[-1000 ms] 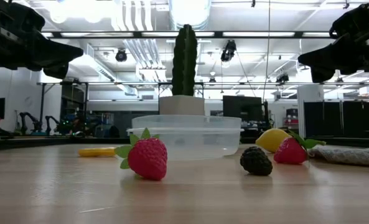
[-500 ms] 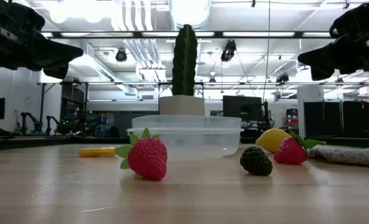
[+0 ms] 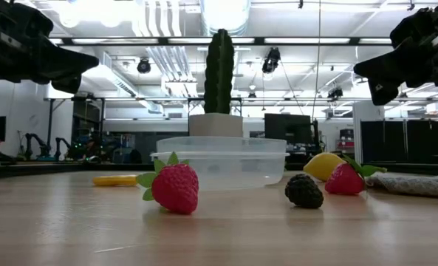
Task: Pick and placing Produce into tupperware
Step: Put the yellow lemon into the transparent container
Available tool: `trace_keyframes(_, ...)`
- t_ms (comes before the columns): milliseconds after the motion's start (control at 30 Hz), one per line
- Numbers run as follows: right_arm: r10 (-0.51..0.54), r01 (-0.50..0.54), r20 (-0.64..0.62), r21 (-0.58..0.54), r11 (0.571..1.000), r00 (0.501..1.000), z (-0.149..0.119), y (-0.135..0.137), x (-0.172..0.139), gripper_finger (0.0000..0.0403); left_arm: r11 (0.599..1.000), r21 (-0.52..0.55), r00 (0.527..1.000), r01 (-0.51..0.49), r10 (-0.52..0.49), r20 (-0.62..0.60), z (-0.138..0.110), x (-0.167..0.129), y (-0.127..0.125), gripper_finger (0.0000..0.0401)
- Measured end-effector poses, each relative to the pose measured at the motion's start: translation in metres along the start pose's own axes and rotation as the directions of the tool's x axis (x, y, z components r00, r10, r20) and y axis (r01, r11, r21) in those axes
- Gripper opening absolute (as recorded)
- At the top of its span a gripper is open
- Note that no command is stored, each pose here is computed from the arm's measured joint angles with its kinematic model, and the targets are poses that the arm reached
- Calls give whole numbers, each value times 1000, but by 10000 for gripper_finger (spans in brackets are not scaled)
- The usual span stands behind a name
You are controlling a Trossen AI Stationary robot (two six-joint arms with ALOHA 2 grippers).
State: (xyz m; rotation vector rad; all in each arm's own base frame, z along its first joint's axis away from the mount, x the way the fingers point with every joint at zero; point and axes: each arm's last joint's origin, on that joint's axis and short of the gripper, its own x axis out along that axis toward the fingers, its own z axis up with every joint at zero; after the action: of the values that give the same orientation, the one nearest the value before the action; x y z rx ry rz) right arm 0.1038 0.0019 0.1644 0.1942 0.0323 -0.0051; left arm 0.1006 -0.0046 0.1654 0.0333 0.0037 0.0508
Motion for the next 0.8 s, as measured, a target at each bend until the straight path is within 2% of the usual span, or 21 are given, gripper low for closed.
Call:
trace_keyframes(367,-3,3,4,-61,998,1000,0,0,0,9,1000,0,1000,0,0,-2,0,0,0,0)
trace_keyframes(533,-74,77,47,-68,995,996,4,-2,0,12,1000,1,1000,0,0,-5,0,0,0,0)
trace_keyframes(667,-131,134,51,-62,989,990,3,-3,0,44,1000,1,1000,0,0,-5,0,0,0,0)
trace_keyframes(800,-136,138,34,-64,988,990,2,-4,1,104,1000,1,1000,0,0,-5,0,0,0,0)
